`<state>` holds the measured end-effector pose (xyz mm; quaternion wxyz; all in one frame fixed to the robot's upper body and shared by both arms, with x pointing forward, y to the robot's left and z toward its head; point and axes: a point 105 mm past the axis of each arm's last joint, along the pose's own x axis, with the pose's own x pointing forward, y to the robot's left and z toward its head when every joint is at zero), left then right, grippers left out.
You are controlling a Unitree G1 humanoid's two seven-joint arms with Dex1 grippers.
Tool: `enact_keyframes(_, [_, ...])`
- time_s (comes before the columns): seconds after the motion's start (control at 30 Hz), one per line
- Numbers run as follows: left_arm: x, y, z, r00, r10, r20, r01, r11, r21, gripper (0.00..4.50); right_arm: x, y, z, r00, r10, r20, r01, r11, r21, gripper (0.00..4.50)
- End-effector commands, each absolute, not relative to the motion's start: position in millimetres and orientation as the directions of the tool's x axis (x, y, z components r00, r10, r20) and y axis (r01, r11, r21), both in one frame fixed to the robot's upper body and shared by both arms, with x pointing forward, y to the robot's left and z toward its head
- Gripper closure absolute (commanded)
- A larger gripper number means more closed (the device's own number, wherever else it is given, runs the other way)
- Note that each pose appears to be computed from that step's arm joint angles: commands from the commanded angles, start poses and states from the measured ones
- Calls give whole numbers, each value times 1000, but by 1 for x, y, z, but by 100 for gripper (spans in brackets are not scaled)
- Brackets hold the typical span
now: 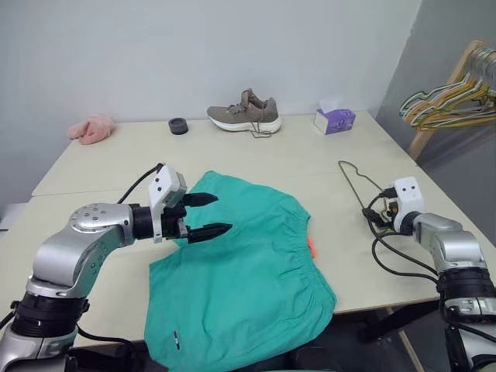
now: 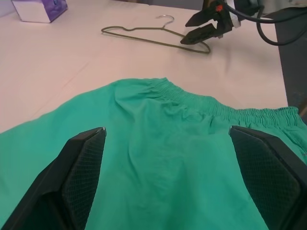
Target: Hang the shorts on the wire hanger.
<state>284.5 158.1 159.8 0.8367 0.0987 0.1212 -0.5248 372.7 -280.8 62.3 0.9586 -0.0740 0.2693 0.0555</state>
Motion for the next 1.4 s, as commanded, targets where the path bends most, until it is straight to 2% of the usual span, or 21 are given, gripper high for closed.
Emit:
enact_keyframes(0.03, [282,153,173,391,-873,-292,920,383,86,15,379,-294,63,839,23,-544,-84,993,-88,2])
enact_keyframes(0.13, [282,153,173,386,-874,-294,922,376,92,15,373,-301,43,782,13,-623,-36,999,-24,2])
enact_keyframes(0.23, [283,153,174,388,-874,-293,921,376,97,12,368,-306,30,740,-1,-673,17,1000,18,65])
enact_keyframes(0.43, [283,154,172,400,-871,-286,917,384,112,12,360,-312,15,704,-52,-709,22,998,-52,279])
enact_keyframes(0.6, [287,158,171,432,-859,-276,902,414,125,12,365,-306,22,741,-48,-670,-43,992,-119,447])
enact_keyframes(0.7, [293,162,171,463,-844,-270,886,446,125,12,376,-301,42,805,-24,-593,-125,970,-209,447])
enact_keyframes(0.87, [315,184,170,596,-762,-254,803,576,156,6,392,-267,91,884,165,-437,-329,885,-331,449])
enact_keyframes(0.97, [332,207,173,687,-684,-245,725,666,176,6,389,-231,122,870,345,-353,-485,728,-484,449])
enact_keyframes(1.07, [340,223,178,719,-656,-230,690,715,116,6,373,-193,141,789,513,-339,-587,466,-662,449])
enact_keyframes(1.17, [341,235,179,713,-661,-234,680,733,1,6,354,-157,146,679,624,-386,-555,92,-827,449])
enact_keyframes(1.2, [339,236,177,702,-669,-244,684,729,-29,6,351,-149,147,655,647,-391,-524,16,-852,449])
enact_keyframes(1.4, [299,229,146,484,-780,-396,788,586,-191,6,339,-111,148,528,740,-415,-358,-249,-900,449])
